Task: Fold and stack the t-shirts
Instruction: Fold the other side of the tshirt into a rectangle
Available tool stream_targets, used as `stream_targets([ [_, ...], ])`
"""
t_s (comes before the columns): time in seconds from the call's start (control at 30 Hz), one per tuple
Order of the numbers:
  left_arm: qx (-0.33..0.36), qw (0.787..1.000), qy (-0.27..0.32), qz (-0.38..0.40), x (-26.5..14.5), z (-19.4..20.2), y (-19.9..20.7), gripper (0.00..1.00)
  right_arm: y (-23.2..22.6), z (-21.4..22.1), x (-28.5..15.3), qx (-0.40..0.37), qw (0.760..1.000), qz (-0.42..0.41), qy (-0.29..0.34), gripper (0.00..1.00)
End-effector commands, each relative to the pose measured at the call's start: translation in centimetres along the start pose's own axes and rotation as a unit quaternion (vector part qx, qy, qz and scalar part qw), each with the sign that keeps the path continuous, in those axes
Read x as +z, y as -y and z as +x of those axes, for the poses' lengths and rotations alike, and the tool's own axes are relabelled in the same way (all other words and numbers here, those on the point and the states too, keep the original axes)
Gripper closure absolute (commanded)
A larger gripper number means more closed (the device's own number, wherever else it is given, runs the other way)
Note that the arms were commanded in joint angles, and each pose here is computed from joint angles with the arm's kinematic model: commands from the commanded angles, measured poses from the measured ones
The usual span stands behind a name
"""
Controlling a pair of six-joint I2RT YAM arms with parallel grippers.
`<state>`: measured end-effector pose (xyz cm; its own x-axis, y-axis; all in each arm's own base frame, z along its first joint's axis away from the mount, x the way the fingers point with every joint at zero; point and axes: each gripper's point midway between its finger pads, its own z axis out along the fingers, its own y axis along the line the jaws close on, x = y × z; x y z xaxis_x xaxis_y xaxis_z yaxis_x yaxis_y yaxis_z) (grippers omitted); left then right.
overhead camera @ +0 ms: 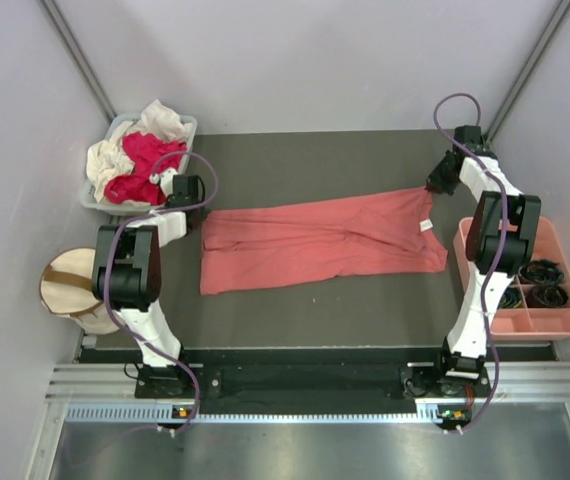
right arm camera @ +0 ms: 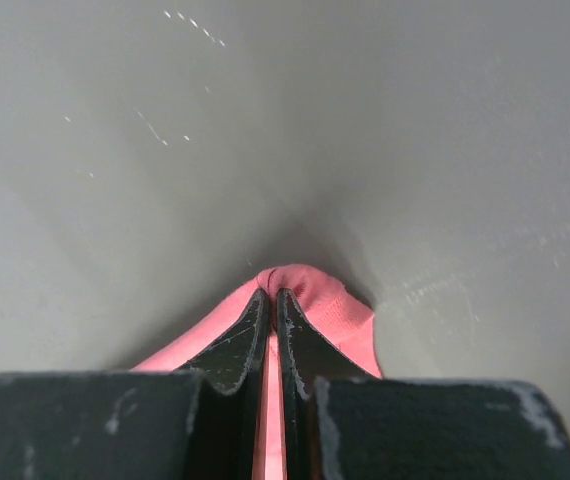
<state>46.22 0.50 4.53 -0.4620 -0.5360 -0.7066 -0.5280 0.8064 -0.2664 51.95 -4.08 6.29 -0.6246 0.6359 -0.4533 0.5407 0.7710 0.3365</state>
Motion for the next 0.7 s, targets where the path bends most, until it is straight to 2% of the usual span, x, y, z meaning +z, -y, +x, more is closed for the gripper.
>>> stream_targets([
  [0.0,-0.008,0.999,0.040,-0.032,0.6,-2.7,-1.1,0.76,0.2,-4.8,-0.1,0.002,0.998,-0.012,0.062,1.00],
  [0.03,-0.009,0.999,0.039,-0.034,0.5,-2.6,-1.2,0.53,0.1,-4.9,-0.2,0.001,0.998,-0.013,0.064,0.97],
  [0.07,-0.009,0.999,0.040,-0.035,0.4,-2.6,-1.3,0.46,0.0,-5.1,-0.4,-0.001,0.998,-0.014,0.067,0.83],
  [0.13,-0.012,0.998,0.040,-0.037,0.2,-2.7,-1.4,0.22,-0.2,-5.6,-1.2,-0.002,0.997,-0.020,0.081,0.67],
  [0.17,-0.014,0.998,0.040,-0.037,0.1,-2.7,-1.4,0.17,-0.2,-5.7,-1.4,-0.003,0.996,-0.021,0.086,0.58],
  [0.23,-0.020,0.998,0.041,-0.037,-0.4,-2.9,-1.4,0.12,-0.4,-5.8,-1.9,-0.005,0.995,-0.027,0.094,0.48],
  [0.27,-0.023,0.998,0.044,-0.037,-0.6,-3.1,-1.4,0.12,-0.8,-6.2,-2.8,-0.008,0.994,-0.038,0.105,0.41],
  [0.37,-0.034,0.998,0.044,-0.025,-1.7,-3.0,-1.3,0.11,-1.7,-6.2,-4.6,-0.011,0.991,-0.064,0.120,0.35],
  [0.67,-0.036,0.998,0.034,0.037,-5.0,-1.9,0.8,0.11,-7.1,-2.9,-9.2,-0.074,0.978,-0.150,0.122,0.31],
])
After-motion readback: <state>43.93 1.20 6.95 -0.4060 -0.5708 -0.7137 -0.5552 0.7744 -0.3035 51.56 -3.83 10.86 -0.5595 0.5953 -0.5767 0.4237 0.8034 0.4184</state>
